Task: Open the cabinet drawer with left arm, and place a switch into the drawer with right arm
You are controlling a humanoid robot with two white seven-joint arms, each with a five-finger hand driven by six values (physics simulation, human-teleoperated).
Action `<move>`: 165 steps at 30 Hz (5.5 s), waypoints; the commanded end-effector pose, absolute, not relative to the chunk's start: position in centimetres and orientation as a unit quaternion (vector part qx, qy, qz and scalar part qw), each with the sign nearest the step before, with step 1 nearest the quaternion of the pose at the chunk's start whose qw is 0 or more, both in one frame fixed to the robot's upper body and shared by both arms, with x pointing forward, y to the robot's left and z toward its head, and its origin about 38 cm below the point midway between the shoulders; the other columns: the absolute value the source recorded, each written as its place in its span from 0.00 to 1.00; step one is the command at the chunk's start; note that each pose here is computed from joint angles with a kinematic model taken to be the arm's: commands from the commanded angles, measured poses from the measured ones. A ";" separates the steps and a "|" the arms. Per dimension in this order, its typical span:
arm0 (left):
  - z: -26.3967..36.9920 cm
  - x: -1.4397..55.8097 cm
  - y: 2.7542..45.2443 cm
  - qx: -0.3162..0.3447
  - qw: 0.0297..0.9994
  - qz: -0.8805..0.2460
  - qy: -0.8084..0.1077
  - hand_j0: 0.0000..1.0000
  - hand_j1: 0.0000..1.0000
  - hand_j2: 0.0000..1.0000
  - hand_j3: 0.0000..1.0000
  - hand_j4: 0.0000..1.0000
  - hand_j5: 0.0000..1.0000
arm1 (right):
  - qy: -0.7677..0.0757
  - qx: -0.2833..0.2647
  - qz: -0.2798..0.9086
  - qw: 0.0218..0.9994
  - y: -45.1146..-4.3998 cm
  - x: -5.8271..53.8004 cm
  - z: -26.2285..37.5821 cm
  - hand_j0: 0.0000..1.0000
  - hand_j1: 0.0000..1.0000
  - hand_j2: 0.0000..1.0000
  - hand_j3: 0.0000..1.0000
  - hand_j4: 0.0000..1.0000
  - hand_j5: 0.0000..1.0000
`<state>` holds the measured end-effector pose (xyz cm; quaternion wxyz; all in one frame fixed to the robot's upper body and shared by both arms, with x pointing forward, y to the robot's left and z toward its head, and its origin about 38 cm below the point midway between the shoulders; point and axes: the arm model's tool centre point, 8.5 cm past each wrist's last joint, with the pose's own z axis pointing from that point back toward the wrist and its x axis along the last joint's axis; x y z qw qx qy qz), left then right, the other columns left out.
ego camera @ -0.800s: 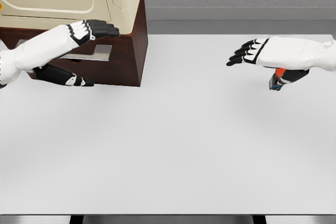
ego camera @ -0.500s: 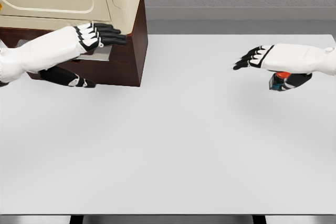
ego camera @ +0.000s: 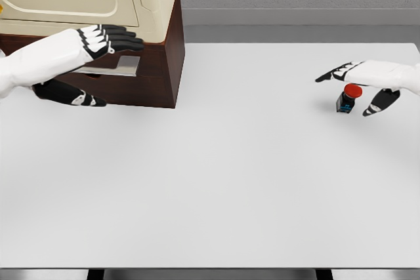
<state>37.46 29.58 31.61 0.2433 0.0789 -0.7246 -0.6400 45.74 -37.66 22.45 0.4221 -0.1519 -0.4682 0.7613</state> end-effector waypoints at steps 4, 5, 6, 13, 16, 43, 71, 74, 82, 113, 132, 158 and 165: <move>31.8 37.6 29.0 0.073 0.238 -0.635 -0.731 1.00 1.00 1.00 1.00 1.00 1.00 | -0.457 -0.153 0.750 0.453 -38.1 46.8 20.7 1.00 1.00 1.00 1.00 1.00 1.00; 31.7 37.7 28.2 0.065 0.233 -0.637 -0.732 1.00 1.00 1.00 1.00 1.00 1.00 | -0.458 -0.152 0.750 0.453 -38.0 46.9 20.6 1.00 1.00 1.00 1.00 1.00 1.00; 31.3 37.7 27.9 0.056 0.232 -0.654 -0.718 1.00 1.00 1.00 1.00 1.00 1.00 | -0.454 -0.153 0.750 0.455 -38.0 47.0 20.3 1.00 1.00 1.00 1.00 1.00 1.00; 33.1 37.8 27.1 0.004 0.241 -0.701 -0.671 1.00 1.00 1.00 1.00 1.00 1.00 | -0.431 -0.161 0.748 0.478 -38.9 47.9 18.5 1.00 1.00 1.00 1.00 1.00 1.00; 33.3 37.4 27.3 -0.030 0.248 -0.736 -0.629 1.00 1.00 1.00 1.00 1.00 1.00 | -0.429 -0.165 0.743 0.486 -39.4 48.3 18.5 1.00 1.00 1.00 1.00 1.00 1.00; 31.6 40.3 31.3 0.024 0.489 -0.672 -0.556 1.00 1.00 1.00 1.00 1.00 1.00 | -0.433 -0.172 0.749 0.472 -38.5 49.1 19.3 0.73 0.73 0.73 0.73 0.73 0.73; 30.1 42.3 32.1 0.031 0.525 -0.654 -0.545 1.00 1.00 1.00 1.00 1.00 1.00 | -0.442 -0.168 0.757 0.451 -37.5 49.4 20.1 0.50 0.50 0.50 0.50 0.50 0.50; 29.9 42.3 32.1 0.029 0.526 -0.654 -0.543 1.00 1.00 1.00 1.00 1.00 1.00 | -0.446 -0.167 0.758 0.445 -37.4 49.4 20.4 0.48 0.48 0.48 0.48 0.48 0.48; 29.3 42.1 32.4 0.026 0.533 -0.649 -0.542 1.00 1.00 1.00 1.00 1.00 1.00 | -0.464 -0.158 0.772 0.404 -35.3 49.1 21.5 0.45 0.45 0.45 0.45 0.45 0.45; 29.7 37.6 35.6 -0.024 0.567 -0.657 -0.496 1.00 1.00 1.00 1.00 1.00 1.00 | -0.522 -0.148 0.792 0.279 -26.8 48.4 26.6 0.43 0.43 0.43 0.43 0.43 0.43; 29.3 36.8 36.9 -0.030 0.587 -0.644 -0.490 1.00 1.00 1.00 1.00 1.00 1.00 | -0.559 -0.113 0.792 0.218 -21.4 47.7 29.0 0.43 0.43 0.43 0.43 0.43 0.43; 29.4 35.5 39.3 -0.028 0.617 -0.620 -0.484 1.00 1.00 1.00 1.00 1.00 1.00 | -0.609 -0.055 0.777 0.151 -14.5 46.6 33.0 0.43 0.43 0.43 0.43 0.43 0.43; 29.7 35.2 40.0 -0.023 0.623 -0.616 -0.482 1.00 1.00 1.00 1.00 1.00 1.00 | -0.615 -0.040 0.776 0.137 -12.8 46.3 33.5 0.43 0.43 0.43 0.43 0.43 0.43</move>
